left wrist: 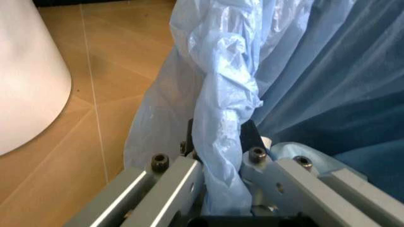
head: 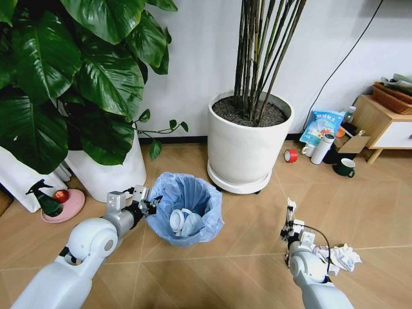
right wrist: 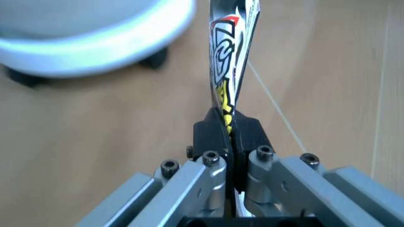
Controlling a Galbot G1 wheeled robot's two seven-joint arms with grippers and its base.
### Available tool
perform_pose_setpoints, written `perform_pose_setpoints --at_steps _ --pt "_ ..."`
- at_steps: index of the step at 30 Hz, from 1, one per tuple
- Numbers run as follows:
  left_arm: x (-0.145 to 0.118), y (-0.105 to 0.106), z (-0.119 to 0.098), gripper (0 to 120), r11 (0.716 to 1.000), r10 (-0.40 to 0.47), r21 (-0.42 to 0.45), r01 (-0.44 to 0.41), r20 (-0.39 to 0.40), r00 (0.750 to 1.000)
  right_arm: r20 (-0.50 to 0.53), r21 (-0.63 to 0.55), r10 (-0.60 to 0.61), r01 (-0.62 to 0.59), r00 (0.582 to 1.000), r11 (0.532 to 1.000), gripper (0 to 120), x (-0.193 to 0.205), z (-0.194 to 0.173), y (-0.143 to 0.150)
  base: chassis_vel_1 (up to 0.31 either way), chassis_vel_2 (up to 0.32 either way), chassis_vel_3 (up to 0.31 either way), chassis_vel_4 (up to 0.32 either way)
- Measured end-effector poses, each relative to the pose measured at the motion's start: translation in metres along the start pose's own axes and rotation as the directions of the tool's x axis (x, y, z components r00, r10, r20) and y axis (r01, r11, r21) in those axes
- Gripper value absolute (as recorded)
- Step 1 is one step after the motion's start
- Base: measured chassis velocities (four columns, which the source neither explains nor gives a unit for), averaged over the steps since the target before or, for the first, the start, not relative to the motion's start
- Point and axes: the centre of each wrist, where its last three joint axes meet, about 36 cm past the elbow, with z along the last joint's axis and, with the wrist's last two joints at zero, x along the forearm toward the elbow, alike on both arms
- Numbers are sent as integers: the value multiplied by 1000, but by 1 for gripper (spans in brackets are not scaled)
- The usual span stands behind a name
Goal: Pick up the trash bin and place the garbage on the floor into it.
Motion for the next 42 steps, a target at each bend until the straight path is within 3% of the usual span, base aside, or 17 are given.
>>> perform_pose_setpoints --at_steps 5,9,14,18,19,23,24,25,27,29,34,35,37,42 --pt "1 -1 0 0 1000 -3 -1 3 -1 1000 129 95 -117 105 985 990 0 28 -35 14 0 0 0 0" --pt "0 -4 3 0 1000 -3 4 3 -7 1000 228 274 -296 230 928 934 0 53 -76 16 0 0 0 0" --pt "-1 -5 5 0 1000 -2 1 2 -12 1000 271 342 -399 299 876 891 0 65 -103 26 0 0 0 0" --pt "-3 -7 5 0 1000 0 -3 0 -18 1000 309 379 -515 393 800 838 0 84 -129 46 0 0 0 0" --pt "-3 -7 5 0 1000 0 -3 0 -18 1000 309 379 -515 393 800 838 0 84 -129 46 0 0 0 0" --pt "-4 -6 3 0 1000 -13 -13 13 -36 999 369 428 -612 457 700 780 0 92 -149 64 0 0 0 0" --pt "-4 -6 3 0 1000 -13 -13 13 -36 999 369 428 -612 457 700 780 0 92 -149 64 0 0 0 0" --pt "-5 -5 2 0 1000 -14 -17 13 -40 999 384 440 -635 472 670 764 0 92 -152 70 0 0 0 0" --pt "-6 -4 1 0 1000 -13 -20 12 -42 999 391 449 -663 497 638 743 0 92 -158 79 0 0 0 0" --pt "-7 -4 0 0 1000 -13 -20 12 -42 999 391 450 -669 502 632 738 0 92 -159 81 0 0 0 0" --pt "-11 -3 -2 0 1000 -3 -19 2 -59 998 347 463 -785 634 512 619 0 102 -166 132 0 0 0 0" --pt "-11 -3 -2 0 1000 -3 -19 2 -59 998 347 463 -785 634 512 619 0 102 -166 132 0 0 0 0" --pt "-11 -4 -2 0 1000 0 -18 -1 -60 998 328 467 -823 678 464 568 0 109 -168 151 0 0 0 0" --pt "-11 -3 -3 0 1000 -3 -13 3 -55 998 299 472 -854 712 426 521 0 112 -166 167 0 0 0 0"
